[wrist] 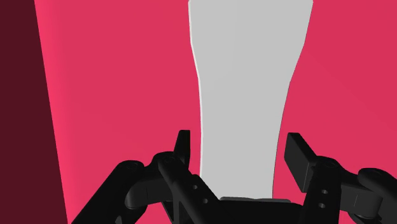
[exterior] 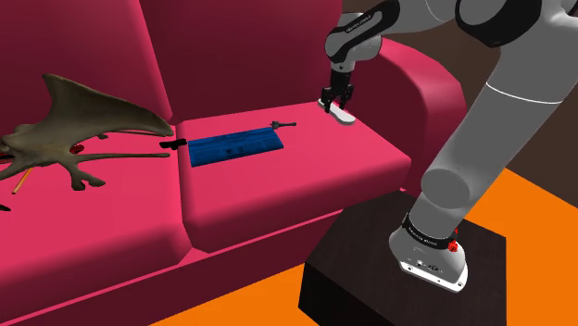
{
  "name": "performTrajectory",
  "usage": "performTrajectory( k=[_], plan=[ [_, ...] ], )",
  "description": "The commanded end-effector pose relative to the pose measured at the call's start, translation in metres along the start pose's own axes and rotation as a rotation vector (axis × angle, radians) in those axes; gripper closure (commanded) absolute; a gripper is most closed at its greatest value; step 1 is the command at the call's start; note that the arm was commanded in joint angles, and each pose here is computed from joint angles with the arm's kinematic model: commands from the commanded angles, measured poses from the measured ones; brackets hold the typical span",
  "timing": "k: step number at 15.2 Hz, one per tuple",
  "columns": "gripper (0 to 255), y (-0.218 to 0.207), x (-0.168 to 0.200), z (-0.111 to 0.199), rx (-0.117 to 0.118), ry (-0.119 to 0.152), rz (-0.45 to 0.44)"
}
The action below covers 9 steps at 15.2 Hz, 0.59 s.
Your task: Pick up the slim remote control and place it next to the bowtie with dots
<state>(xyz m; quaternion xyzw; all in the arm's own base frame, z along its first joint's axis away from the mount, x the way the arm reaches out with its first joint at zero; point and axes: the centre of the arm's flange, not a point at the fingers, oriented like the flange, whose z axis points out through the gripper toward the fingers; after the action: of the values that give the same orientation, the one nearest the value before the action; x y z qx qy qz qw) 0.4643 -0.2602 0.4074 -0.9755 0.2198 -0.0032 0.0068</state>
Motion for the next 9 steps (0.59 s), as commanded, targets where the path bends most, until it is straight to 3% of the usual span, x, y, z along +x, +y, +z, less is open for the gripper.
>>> performTrajectory(
  k=[1,7,9],
  plan=[
    [255,0.001,0.000,-0.011,0.000,0.000,0.000],
    [255,0.000,0.000,-0.040,0.000,0.000,0.000],
    [255,-0.026,-0.004,-0.039,0.000,0.000,0.000]
  ],
)
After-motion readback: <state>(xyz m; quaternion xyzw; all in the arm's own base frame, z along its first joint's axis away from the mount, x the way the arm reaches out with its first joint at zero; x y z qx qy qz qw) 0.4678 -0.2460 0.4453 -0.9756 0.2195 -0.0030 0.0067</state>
